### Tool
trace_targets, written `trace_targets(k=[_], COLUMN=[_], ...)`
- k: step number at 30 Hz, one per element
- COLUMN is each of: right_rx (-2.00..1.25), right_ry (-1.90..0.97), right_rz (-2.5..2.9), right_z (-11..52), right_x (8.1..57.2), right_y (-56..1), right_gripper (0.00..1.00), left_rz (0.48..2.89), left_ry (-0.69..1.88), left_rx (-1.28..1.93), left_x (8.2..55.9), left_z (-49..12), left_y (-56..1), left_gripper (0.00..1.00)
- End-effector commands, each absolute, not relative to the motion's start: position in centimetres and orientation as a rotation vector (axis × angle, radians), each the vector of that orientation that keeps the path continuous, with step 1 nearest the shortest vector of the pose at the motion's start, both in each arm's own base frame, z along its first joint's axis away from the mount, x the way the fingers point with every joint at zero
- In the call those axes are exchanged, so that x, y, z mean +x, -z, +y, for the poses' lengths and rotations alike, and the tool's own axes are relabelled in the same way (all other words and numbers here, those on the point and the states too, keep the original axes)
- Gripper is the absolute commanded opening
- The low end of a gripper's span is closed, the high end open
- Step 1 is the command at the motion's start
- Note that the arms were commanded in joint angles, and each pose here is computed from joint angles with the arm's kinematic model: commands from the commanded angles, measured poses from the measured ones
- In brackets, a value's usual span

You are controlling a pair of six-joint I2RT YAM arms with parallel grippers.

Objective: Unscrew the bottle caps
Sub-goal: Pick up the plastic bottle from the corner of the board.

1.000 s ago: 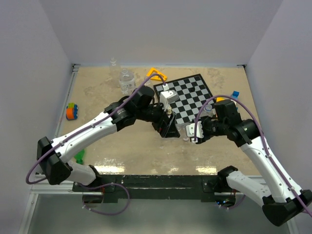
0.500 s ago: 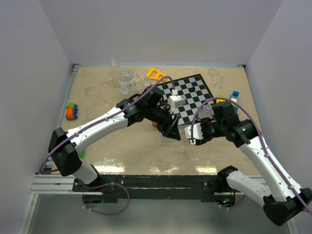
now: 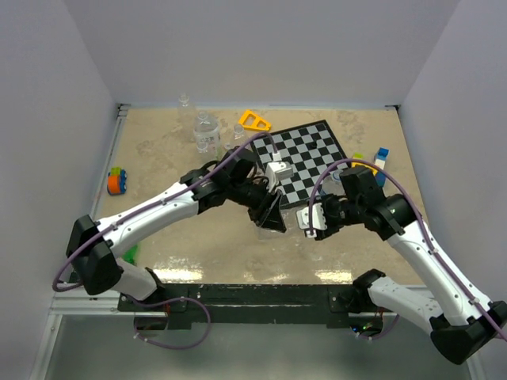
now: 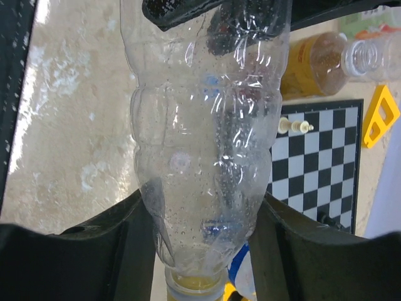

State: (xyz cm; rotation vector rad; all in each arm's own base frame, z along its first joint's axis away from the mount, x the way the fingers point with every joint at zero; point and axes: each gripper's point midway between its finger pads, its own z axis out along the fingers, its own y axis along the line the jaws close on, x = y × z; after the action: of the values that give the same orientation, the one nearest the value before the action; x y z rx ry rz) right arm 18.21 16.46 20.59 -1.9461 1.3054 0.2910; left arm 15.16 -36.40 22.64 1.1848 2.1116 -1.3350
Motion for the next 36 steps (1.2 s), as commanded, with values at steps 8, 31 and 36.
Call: trace_targets(k=[8, 31, 36], right_rx=[-1.694, -1.283, -1.299], right_ry=[-0.473, -1.213, -1.216], right_rz=[1.193, 1.634, 1.664], right_z=[18.6, 23.5, 23.3], right_x=[15.6, 18.3, 18.4], right_y=[-28.2, -32.3, -31.4], right_gripper=[0.98, 0.9, 0.85], left_rz=[1.881, 1.316, 1.303], left_ry=[1.113, 0.787, 0.776], left_rx=[1.221, 0.985, 0.994], left_x=[14.3, 16.4, 16.2], left_z=[-31.9, -26.2, -25.9], left_y=[-21.0, -24.3, -24.3], left_gripper=[0.0, 0.0, 0.0])
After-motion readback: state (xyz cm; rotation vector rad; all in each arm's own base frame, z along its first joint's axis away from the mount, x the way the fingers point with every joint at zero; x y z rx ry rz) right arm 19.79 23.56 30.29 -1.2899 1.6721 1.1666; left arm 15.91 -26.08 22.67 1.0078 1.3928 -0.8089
